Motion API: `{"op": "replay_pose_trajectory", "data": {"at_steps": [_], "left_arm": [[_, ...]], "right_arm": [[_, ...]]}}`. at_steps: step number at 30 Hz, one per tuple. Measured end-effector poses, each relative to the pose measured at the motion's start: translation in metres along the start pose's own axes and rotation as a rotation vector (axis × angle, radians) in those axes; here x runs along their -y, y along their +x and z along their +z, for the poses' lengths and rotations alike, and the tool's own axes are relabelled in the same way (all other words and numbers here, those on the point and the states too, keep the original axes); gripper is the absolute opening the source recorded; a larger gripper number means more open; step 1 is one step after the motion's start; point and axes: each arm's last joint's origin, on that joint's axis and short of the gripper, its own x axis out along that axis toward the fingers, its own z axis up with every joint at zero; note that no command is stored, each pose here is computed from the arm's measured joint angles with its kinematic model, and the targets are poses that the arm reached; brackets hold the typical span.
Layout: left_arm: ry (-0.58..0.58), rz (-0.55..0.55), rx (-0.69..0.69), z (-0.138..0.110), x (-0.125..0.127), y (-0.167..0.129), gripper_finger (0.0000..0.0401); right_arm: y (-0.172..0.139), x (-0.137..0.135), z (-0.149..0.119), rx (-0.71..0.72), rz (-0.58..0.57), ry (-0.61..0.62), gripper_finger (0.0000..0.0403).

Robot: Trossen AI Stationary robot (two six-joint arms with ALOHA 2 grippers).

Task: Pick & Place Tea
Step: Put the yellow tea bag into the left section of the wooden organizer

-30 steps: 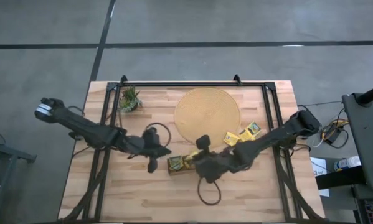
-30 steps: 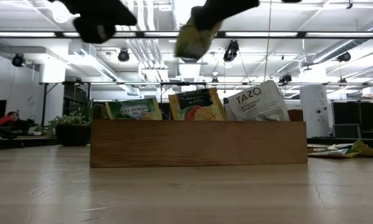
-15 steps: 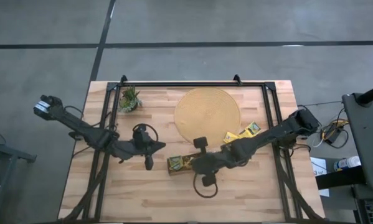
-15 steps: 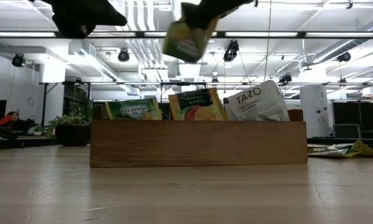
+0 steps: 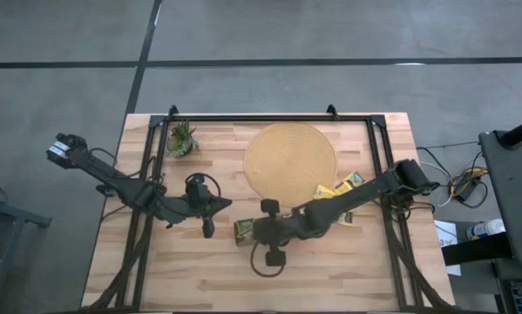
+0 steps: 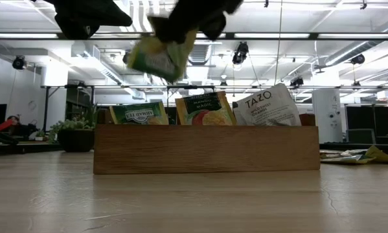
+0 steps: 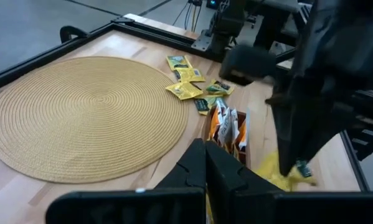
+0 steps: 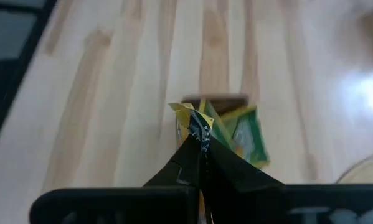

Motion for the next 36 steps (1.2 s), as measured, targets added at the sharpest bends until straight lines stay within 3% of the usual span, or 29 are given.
{"op": "replay_pose_trajectory", "data": {"at_steps": [15, 23, 36], "left_arm": [[0.005, 0.002, -0.004, 0.000, 0.000, 0.000, 0.0000], [0.006, 0.002, -0.004, 0.000, 0.000, 0.000, 0.0000], [0.006, 0.000, -0.005, 0.000, 0.000, 0.000, 0.0000]], "right_arm": [[0.040, 0.005, 0.003, -0.088, 0.026, 0.053, 0.0008], [0.057, 0.010, -0.001, -0.199, -0.013, 0.081, 0.0008], [0.068, 0.013, -0.002, -0.249, -0.016, -0.016, 0.0009]]}}
